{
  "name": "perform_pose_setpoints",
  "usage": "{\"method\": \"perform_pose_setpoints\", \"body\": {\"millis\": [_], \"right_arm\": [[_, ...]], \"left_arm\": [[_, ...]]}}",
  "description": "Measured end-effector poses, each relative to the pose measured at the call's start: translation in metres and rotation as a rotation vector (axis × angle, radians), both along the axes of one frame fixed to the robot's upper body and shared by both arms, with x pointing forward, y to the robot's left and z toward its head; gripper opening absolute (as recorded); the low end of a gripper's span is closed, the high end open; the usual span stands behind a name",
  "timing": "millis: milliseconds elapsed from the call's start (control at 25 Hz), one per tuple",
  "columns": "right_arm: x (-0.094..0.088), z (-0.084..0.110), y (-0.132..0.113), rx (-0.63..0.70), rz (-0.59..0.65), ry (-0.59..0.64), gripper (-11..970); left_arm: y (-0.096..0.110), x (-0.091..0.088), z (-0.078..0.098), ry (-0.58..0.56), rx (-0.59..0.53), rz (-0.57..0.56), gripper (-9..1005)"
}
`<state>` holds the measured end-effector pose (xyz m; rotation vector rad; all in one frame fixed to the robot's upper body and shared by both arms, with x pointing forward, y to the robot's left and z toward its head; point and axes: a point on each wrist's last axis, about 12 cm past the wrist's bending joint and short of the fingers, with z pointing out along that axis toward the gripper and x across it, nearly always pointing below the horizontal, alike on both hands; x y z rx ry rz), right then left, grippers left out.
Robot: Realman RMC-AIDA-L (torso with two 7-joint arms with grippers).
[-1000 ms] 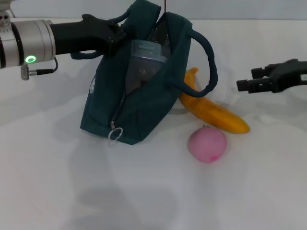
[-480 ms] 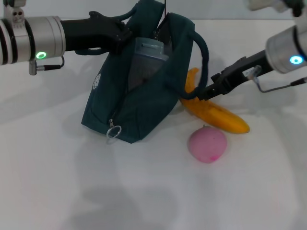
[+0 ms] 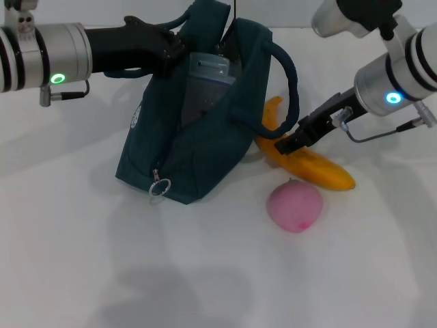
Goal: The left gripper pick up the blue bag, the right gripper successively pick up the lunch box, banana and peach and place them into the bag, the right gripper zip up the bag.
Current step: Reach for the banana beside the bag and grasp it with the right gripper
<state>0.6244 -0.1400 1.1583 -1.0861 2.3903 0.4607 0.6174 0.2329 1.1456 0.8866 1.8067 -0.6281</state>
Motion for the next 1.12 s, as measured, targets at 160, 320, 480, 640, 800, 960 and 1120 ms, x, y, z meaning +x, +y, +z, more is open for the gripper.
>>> {"method": "perform_pose_setpoints", "body": {"millis": [160, 320, 480, 640, 800, 960, 1120], "right_arm": [[0.002, -0.008, 0.002, -0.009, -0.013, -0.002, 682], [0.003, -0.015, 0.007, -0.026, -0.008, -0.002, 680], [0.002, -0.019, 0.01, -0.038, 0.001, 0.006, 678], [0.001, -0.025, 0.009, -0.043, -0.007, 0.015, 588], [0.002, -0.028, 0.007, -0.046, -0.017, 0.016, 540], [0.003, -0.028, 0.007, -0.041, -0.021, 0.002, 505], [0.002, -0.029, 0.005, -0.038, -0.026, -0.002, 470]], "left_arm": [[0.0, 0.0, 0.0, -0.001, 0.001, 0.001, 37], [-0.001, 0.0, 0.0, -0.003, 0.001, -0.001, 37], [-0.004, 0.002, 0.001, -0.004, 0.0, -0.008, 37], [-0.01, 0.004, 0.001, 0.004, -0.003, -0.022, 36], [-0.011, 0.005, 0.0, 0.006, -0.003, -0.025, 36], [-0.011, 0.006, 0.0, 0.004, -0.002, -0.018, 36], [-0.01, 0.005, 0.0, 0.006, -0.002, -0.016, 36]]}}
